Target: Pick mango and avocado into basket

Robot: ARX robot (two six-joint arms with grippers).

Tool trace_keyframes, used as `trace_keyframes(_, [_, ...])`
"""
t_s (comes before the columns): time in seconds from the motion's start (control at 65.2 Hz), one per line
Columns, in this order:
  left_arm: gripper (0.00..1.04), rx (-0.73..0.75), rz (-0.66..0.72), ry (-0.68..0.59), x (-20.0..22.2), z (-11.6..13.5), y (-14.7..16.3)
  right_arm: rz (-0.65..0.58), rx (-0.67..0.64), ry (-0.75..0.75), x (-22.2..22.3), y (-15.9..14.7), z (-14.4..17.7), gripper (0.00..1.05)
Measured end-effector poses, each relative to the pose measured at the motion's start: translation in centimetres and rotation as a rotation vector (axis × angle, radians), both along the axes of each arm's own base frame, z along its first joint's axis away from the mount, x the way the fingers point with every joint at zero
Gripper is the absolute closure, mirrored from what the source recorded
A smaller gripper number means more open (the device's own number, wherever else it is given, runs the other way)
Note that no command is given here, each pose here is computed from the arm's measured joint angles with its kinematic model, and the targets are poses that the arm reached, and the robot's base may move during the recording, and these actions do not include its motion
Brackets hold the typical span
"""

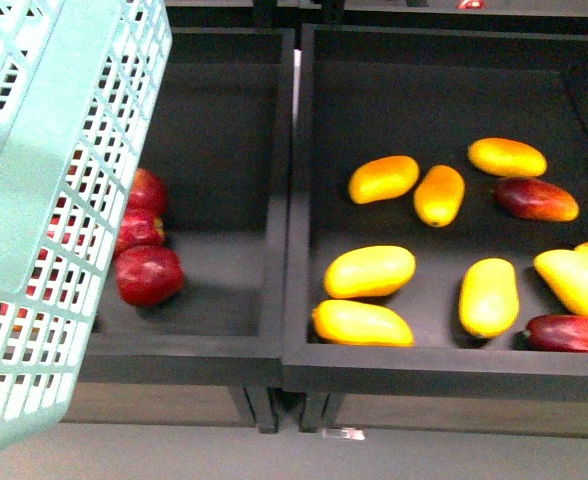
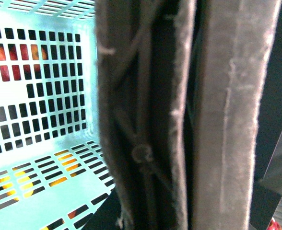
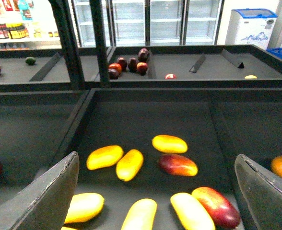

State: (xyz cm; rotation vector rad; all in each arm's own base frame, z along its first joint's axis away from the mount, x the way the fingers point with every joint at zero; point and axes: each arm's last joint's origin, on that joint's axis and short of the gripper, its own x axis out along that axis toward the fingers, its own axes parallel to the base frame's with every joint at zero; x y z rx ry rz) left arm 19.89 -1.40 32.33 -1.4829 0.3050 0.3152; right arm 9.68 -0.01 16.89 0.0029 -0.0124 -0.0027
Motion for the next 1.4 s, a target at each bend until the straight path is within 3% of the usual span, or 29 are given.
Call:
trace_keyframes(0.705, [0.90,0.021,0.025,0.000,0.0,0.0,0.2,0.006,0.000,0.000,0.0,0.0,0.0,0.09])
trace_keyframes(0.797, [0.90,0.109,-0.150,0.099,0.5,0.0,-0.3,0.002,0.000,0.000,0.0,0.0,0.0,0.09])
trace_keyframes(0.859, [0.90,0.250,-0.295,0.109,1.6,-0.1,-1.1,0.002,0.000,0.000,0.0,0.0,0.0,0.09])
trace_keyframes(1.012, [0.91,0.473,-0.488,0.134,6.5,-1.2,-4.2,0.002,0.000,0.000,0.0,0.0,0.0,0.09])
trace_keyframes(1.211, [0.91,0.506,-0.689,0.147,11.1,-1.3,-9.9,0.002,0.000,0.000,0.0,0.0,0.0,0.09])
trace_keyframes(1.395, [0.91,0.526,-0.931,0.124,12.1,-1.0,-16.4,0.002,0.000,0.000,0.0,0.0,0.0,0.09])
